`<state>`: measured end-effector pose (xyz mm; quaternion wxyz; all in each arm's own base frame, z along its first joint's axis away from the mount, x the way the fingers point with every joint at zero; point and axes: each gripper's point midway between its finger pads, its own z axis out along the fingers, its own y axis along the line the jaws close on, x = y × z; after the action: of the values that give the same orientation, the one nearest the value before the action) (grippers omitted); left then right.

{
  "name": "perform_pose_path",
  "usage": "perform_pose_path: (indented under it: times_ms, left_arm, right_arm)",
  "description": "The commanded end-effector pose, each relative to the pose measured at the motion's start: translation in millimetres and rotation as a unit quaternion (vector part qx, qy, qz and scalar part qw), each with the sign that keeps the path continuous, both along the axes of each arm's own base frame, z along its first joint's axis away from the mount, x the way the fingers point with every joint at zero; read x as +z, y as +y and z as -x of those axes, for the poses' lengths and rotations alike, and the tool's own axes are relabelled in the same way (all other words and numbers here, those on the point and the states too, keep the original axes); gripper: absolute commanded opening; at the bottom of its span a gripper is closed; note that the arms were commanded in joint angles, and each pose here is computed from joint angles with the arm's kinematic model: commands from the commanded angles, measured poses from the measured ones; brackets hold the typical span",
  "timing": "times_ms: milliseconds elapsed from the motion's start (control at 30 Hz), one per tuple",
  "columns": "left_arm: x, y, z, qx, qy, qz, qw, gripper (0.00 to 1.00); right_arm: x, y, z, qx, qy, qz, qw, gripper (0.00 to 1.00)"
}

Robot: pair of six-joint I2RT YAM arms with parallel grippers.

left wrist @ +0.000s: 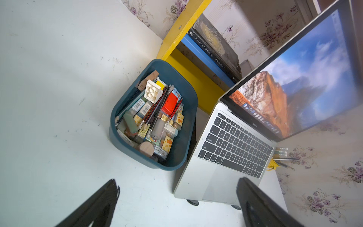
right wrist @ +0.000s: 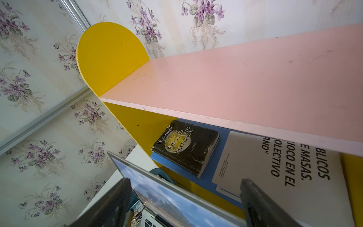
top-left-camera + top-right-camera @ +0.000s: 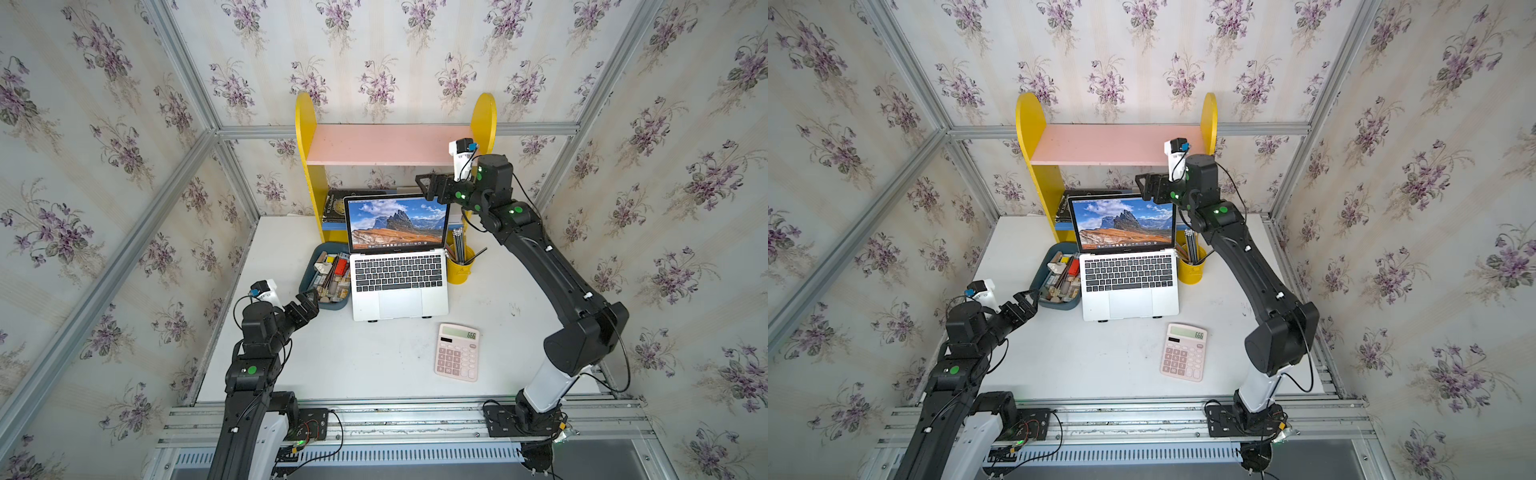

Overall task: Close the laptop lid and set it aside
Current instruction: Close the lid of the laptop.

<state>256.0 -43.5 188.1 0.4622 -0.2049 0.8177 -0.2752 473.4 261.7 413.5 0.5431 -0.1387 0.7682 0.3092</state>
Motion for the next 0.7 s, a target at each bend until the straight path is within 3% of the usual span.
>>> perform_pose_path:
  times_ms: [0, 667]
  left_arm:
    - [-7, -5, 6, -0.019, 0.008, -0.005, 1.0, 0.97]
    - [-10, -11, 6, -0.033, 0.006, 0.005, 0.999, 0.96]
  right_arm:
    - [-12, 6, -4, 0.007, 0.019, 0.036, 0.999, 0.92]
    - [-37, 46, -16, 0.066, 0.027, 0.075, 0.995, 1.0]
